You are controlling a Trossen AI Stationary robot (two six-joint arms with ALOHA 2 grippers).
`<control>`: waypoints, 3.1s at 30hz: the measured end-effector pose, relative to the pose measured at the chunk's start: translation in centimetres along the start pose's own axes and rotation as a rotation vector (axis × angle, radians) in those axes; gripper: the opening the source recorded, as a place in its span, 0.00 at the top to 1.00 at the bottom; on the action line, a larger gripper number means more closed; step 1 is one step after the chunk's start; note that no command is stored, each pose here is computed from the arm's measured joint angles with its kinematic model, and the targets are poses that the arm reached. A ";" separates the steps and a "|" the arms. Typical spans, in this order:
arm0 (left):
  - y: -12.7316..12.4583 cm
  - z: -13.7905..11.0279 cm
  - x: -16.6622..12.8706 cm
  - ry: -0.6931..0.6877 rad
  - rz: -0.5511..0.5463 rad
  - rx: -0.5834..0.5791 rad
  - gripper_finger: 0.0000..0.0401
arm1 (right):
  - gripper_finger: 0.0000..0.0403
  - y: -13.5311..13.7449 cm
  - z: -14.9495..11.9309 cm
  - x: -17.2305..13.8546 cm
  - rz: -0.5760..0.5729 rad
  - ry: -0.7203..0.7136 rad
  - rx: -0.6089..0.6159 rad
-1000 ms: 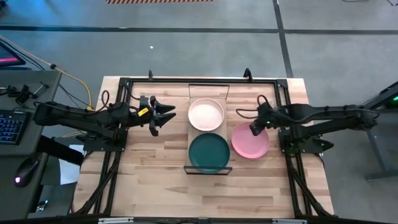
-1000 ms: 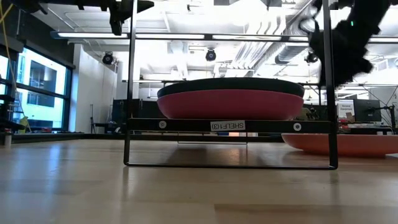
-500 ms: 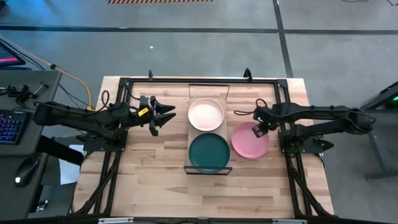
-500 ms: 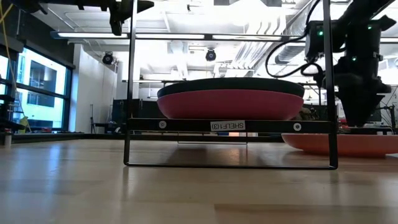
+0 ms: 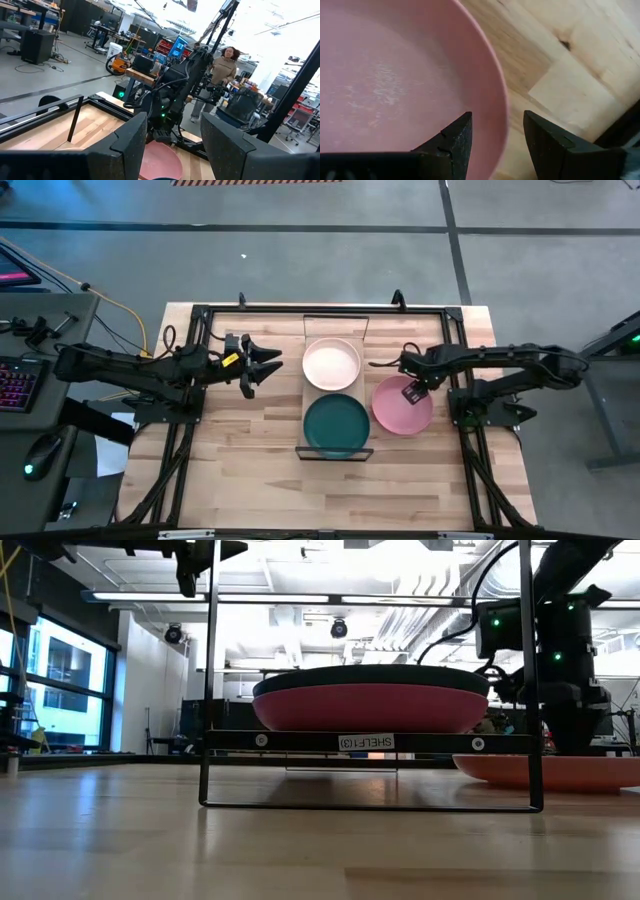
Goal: Place and stack plates onto a shelf
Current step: Stack the light pink plate on top of the green plate on the shelf
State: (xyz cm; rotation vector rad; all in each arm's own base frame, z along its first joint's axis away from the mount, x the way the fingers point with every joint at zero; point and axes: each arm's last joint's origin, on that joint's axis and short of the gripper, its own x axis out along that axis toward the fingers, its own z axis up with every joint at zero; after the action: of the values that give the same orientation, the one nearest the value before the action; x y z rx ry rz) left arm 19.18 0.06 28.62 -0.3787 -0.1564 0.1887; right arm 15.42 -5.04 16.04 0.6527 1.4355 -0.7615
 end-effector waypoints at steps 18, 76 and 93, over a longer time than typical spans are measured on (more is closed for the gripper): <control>0.0 0.0 0.0 0.000 0.000 0.000 0.56 | 0.83 0.8 0.8 1.6 -0.009 0.048 -0.058; 0.2 0.1 0.0 -0.022 0.054 0.018 0.56 | 1.00 4.4 8.9 -7.7 0.561 -0.521 0.388; 0.1 0.2 0.0 -0.027 0.051 0.023 0.56 | 1.00 9.5 4.8 -11.7 0.624 -0.369 0.020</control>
State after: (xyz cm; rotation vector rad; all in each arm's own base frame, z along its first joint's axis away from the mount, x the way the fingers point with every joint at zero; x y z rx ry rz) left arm 19.13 0.22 28.72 -0.3576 -0.1712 0.2457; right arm 26.07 -2.19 27.42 0.8664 0.8162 -0.3729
